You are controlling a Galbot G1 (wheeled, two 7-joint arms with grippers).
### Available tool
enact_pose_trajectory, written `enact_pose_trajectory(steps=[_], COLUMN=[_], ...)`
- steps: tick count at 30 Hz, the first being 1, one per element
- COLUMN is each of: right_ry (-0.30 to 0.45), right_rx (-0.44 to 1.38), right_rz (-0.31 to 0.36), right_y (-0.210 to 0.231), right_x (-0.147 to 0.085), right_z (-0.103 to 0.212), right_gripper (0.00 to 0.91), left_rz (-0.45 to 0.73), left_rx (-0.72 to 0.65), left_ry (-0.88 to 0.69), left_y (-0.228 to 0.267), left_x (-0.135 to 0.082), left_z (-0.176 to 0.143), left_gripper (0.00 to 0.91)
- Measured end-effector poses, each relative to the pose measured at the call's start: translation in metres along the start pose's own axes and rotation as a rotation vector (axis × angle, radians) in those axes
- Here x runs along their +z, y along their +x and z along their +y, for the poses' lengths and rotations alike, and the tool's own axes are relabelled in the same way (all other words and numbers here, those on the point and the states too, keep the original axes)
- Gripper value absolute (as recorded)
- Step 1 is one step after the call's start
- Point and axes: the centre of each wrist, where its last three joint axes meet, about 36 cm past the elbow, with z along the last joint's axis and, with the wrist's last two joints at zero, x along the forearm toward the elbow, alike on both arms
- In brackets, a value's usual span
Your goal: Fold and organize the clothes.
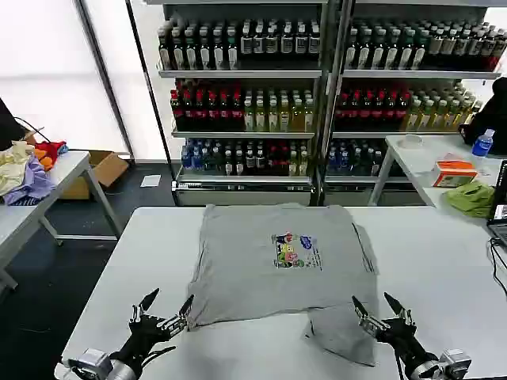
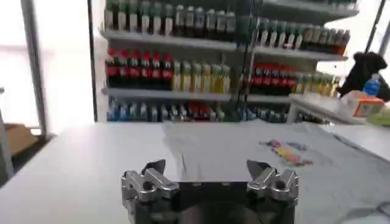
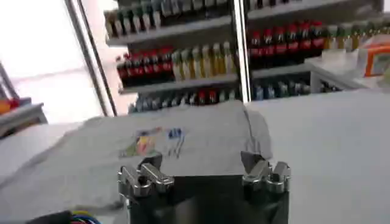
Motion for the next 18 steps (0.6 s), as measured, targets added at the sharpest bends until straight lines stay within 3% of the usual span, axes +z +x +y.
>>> enact_pose_trajectory(steps=[8,16,18], right_ry=[0.037,0.025,0.018], right_rx=[0.071,0.103,0.110], right_rz=[0.119,0.182,0.190], right_y=[0.014,0.017,0.016], right_x=[0.000,0.006,0.007], right_z=[0.014,0.023,0.026], right_gripper=[0.907,0.907,0.736], left_rz=[0.124,0.185,0.192], left_rx=[-0.004,-0.004,-0.009], left_ry=[0.018,0.042,0.047], left_y=[-0.008,-0.019,-0.023], left_x=[0.002,0.010,0.011], left_z=[0.001,-0.003,-0.004], left_gripper=[0.907,0.907,0.907])
